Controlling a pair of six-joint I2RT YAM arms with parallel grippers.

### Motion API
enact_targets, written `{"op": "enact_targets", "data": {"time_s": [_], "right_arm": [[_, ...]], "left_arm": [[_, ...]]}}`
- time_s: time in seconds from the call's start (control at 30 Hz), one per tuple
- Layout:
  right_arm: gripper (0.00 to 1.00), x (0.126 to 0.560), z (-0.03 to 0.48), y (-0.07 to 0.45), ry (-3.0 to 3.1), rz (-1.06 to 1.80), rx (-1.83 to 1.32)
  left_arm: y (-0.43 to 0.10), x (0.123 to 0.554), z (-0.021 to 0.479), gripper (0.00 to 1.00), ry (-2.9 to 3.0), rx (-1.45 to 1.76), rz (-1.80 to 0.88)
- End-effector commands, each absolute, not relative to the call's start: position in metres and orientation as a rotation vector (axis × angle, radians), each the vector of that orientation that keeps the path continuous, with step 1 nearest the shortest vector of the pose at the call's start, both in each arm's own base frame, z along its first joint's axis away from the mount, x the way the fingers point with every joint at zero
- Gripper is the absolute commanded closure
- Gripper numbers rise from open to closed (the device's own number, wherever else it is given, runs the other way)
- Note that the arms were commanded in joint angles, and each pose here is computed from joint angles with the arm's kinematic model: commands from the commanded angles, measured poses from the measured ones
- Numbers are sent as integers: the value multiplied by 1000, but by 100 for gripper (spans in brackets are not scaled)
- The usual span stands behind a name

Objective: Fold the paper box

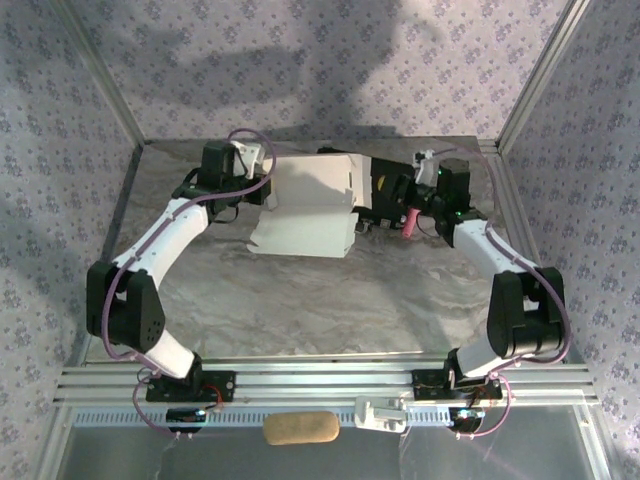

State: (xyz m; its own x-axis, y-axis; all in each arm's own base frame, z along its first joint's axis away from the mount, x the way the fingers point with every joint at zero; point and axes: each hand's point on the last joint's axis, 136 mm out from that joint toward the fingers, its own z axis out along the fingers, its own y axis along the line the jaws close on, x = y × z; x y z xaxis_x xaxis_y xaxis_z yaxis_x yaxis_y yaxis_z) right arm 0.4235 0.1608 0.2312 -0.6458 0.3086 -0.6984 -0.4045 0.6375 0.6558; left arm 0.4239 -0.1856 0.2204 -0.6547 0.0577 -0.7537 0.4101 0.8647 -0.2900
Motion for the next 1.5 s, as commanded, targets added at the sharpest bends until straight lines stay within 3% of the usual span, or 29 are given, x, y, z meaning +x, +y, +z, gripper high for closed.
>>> {"op": "enact_targets", "data": {"time_s": [0.0, 0.57, 1.47], "right_arm": [[67, 415, 256, 181, 1918, 1126, -294], [66, 391, 270, 211, 1900, 1148, -435], [55, 385, 274, 242, 1930, 1090, -587]], "left_arm": [[-191, 423, 228, 100, 2224, 360, -626], [-192, 417, 228, 100, 2230, 371, -633], [-200, 411, 227, 100, 2237, 412, -621]]}}
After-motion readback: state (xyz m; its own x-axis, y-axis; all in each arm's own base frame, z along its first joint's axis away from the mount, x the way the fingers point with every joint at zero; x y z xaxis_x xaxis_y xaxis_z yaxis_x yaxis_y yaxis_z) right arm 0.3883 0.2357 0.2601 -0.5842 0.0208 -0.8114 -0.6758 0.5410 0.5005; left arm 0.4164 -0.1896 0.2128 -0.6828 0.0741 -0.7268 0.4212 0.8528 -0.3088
